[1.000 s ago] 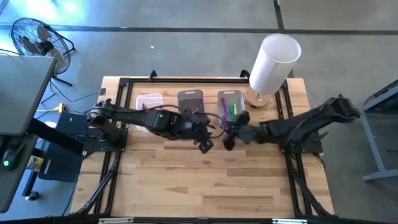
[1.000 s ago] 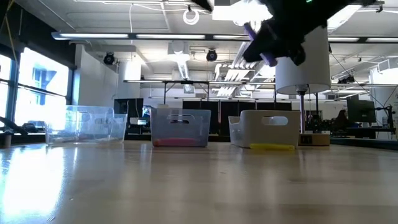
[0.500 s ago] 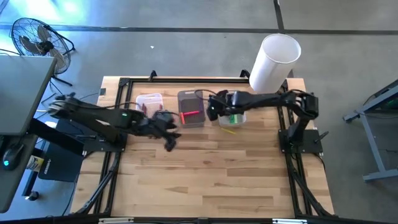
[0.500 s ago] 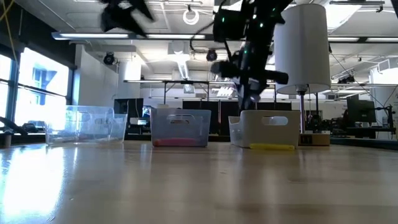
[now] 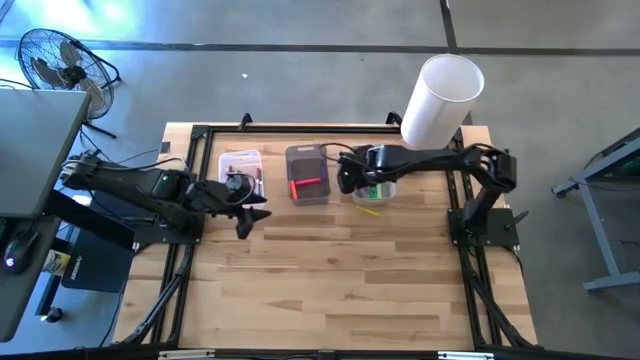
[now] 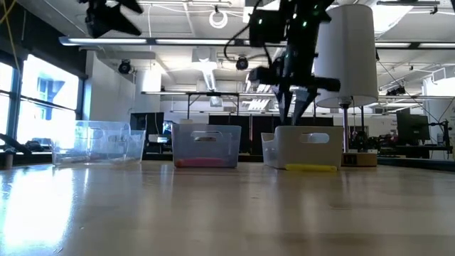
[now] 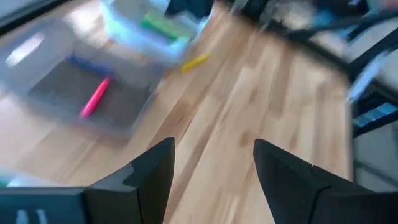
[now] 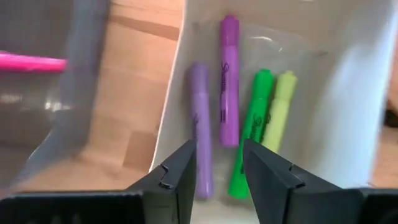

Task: Pick & Place Markers
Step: Put the yellow pen into the black bin

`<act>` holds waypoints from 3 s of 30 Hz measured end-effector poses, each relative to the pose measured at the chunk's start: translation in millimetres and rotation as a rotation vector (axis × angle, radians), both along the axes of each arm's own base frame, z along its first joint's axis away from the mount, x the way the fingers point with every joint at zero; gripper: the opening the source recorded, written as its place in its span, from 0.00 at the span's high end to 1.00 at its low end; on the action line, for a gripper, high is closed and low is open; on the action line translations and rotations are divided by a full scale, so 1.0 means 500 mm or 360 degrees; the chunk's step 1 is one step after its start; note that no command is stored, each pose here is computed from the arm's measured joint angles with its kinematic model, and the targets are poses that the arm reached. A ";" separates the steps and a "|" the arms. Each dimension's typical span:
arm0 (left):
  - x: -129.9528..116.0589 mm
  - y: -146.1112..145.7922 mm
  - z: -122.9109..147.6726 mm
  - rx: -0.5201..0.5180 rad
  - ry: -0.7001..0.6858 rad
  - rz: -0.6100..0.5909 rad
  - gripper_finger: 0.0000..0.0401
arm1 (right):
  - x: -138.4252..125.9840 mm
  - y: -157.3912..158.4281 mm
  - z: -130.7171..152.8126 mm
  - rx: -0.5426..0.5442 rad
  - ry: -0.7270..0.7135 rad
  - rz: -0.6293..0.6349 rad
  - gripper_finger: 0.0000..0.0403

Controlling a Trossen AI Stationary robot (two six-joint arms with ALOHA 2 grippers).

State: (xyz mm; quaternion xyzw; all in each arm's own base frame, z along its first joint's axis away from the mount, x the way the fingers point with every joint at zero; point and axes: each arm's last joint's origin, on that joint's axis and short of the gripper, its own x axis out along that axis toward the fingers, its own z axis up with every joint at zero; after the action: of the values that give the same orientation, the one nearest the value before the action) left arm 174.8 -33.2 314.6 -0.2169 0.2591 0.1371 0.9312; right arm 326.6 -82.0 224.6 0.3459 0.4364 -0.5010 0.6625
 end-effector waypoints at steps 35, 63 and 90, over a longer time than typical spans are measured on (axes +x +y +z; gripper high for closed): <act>0.007 0.000 0.021 0.0066 -0.0162 -0.0018 0.46 | -0.260 0.396 -0.191 -0.0168 -0.0657 0.0516 0.72; 0.022 -0.008 0.025 -0.0205 -0.0248 -0.0013 0.46 | -0.335 0.217 -0.287 -0.0615 -0.0632 0.1225 0.78; 0.022 -0.008 0.025 -0.0203 -0.0249 -0.0009 0.46 | -0.294 0.196 -0.262 -0.0667 -0.0620 0.1265 0.46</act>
State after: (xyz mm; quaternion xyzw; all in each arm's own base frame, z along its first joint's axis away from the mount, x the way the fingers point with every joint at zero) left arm 185.6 -37.3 327.2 -0.2850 0.1943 0.1004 0.9332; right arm 179.4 16.2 93.4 0.0990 0.2925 -0.2124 0.9271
